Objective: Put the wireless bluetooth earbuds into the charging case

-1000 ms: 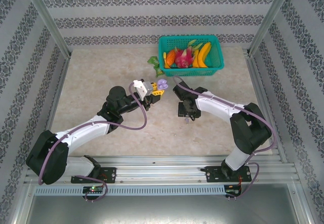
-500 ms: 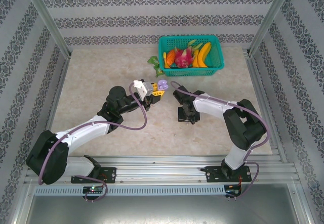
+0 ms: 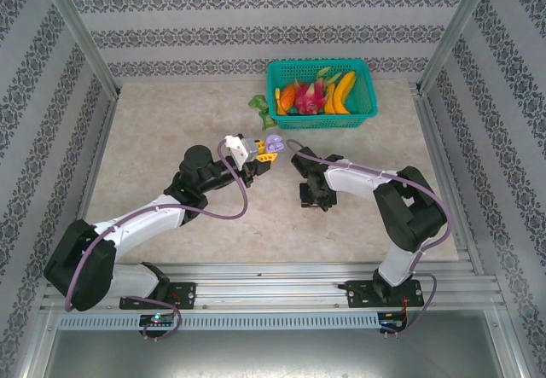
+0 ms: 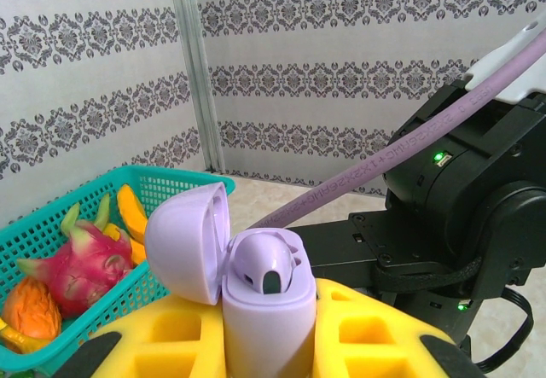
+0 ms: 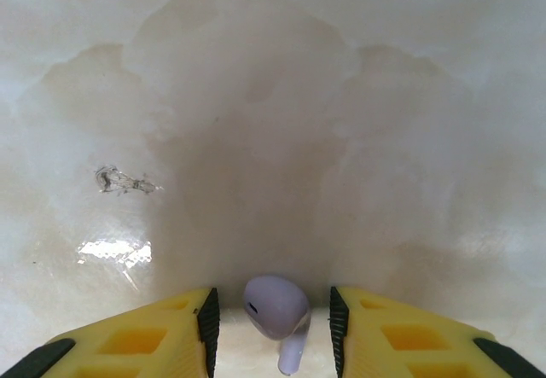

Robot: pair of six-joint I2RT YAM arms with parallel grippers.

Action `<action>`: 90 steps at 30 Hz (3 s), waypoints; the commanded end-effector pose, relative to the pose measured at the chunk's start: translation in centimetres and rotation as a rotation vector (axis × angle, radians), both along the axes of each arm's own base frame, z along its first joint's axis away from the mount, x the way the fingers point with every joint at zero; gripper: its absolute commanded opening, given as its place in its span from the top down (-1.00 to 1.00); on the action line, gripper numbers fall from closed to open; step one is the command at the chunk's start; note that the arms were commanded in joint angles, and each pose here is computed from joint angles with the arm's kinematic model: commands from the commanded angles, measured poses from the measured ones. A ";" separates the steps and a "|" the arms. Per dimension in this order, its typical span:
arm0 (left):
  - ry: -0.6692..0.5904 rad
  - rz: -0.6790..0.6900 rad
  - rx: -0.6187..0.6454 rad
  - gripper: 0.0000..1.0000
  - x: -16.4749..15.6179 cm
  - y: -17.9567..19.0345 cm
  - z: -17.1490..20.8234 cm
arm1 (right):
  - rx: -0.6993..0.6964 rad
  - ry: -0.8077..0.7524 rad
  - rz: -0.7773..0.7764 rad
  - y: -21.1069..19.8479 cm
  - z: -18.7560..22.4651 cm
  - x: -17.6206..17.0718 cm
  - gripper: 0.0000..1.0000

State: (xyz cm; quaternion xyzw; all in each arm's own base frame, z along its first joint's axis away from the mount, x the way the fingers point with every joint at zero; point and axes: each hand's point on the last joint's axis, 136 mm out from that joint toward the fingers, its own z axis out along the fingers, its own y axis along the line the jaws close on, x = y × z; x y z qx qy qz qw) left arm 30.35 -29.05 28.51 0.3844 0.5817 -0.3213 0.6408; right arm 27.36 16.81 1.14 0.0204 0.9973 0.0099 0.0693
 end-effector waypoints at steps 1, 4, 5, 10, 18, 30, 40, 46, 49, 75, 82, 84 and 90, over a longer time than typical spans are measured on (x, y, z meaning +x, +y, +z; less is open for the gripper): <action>-0.044 -0.031 -0.027 1.00 -0.5 -0.6 1.7 | -0.035 0.001 -0.005 -0.7 -1.1 0.4 0.21; -0.048 -0.030 -0.029 1.00 -0.5 -0.6 1.8 | -0.031 -0.007 -0.012 -0.7 -1.0 0.6 0.22; -0.046 -0.030 -0.028 1.00 -0.5 -0.6 1.8 | -0.031 -0.008 -0.016 -0.8 -1.0 0.7 0.22; -0.046 -0.030 -0.028 1.00 -0.5 -0.6 1.8 | -0.024 -0.018 -0.030 -1.2 -0.7 1.1 0.26; -0.042 -0.031 -0.029 1.00 -0.4 -0.7 1.7 | -0.016 -0.020 -0.039 -1.6 -0.6 1.5 0.35; -0.036 -0.036 -0.031 1.00 -0.3 -0.9 1.6 | -0.005 -0.025 -0.031 -1.5 -0.5 1.6 0.54; -0.025 -0.035 -0.028 1.00 -0.3 -0.8 1.1 | 0.033 -0.107 -0.047 -1.5 2.4 1.9 0.58; -0.017 -0.041 -0.020 1.00 -0.6 -0.8 0.7 | 0.096 -0.225 -0.045 -1.3 7.2 2.4 0.58; -0.010 -0.051 -0.015 1.00 -0.8 -0.8 0.5 | 0.144 -0.311 -0.035 -0.9 10.8 2.9 0.58; -0.020 -0.167 -0.094 1.00 -1.6 -2.2 3.7 | 0.468 -1.157 0.352 6.6 37.0 1.8 0.56; -0.029 -0.154 -0.128 1.00 -1.0 -2.3 4.8 | 0.518 -1.172 0.355 6.7 36.6 1.2 0.56; -0.031 -0.153 -0.135 1.00 -0.9 -2.3 5.0 | 0.535 -1.168 0.355 6.9 36.4 1.1 0.56; -0.031 -0.153 -0.148 1.00 -0.7 -2.4 5.5 | 0.596 -1.151 0.367 7.9 36.2 0.9 0.56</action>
